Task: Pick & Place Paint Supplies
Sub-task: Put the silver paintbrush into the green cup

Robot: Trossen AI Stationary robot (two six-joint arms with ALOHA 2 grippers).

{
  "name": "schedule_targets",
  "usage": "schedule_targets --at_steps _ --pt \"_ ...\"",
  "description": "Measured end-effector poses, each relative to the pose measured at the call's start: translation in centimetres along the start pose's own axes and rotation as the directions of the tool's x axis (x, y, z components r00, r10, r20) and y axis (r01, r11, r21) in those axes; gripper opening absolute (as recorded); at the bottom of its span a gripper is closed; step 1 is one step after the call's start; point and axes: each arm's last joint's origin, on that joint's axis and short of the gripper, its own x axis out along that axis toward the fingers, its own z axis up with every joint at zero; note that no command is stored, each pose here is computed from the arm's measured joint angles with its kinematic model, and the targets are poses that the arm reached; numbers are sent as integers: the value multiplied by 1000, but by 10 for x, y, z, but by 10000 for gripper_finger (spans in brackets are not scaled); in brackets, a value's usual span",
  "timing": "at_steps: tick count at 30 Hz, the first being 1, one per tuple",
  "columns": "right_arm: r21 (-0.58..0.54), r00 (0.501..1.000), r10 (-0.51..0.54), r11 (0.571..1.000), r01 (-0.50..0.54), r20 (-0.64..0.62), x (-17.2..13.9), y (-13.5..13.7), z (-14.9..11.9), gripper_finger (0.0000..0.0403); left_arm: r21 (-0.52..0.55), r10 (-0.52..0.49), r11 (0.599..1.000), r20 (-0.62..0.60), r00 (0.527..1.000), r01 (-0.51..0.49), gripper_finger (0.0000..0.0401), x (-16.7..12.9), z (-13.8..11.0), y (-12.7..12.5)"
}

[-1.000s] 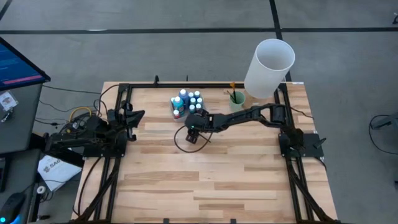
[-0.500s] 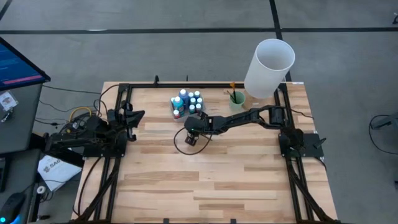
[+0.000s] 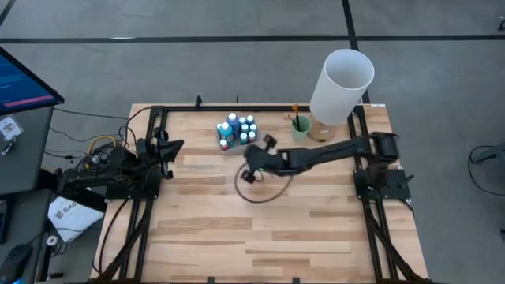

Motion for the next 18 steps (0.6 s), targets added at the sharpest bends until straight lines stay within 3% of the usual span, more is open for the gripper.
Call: schedule_targets --at_steps 4,8,12,18 --pt "43 970 -200 980 195 138 -54 -17 -2 0 0 0 1000 1 1000 0 2 0 0 0" --pt "96 889 -379 925 367 258 -80 -41 -21 0 0 0 1000 1 1000 0 2 0 0 0" --pt "115 819 -450 891 439 356 -84 -64 -31 0 0 -1 1000 0 1000 1 2 0 0 0" --pt "39 730 -501 835 548 466 -66 -99 -38 0 0 -1 1000 0 1000 1 2 0 0 0"
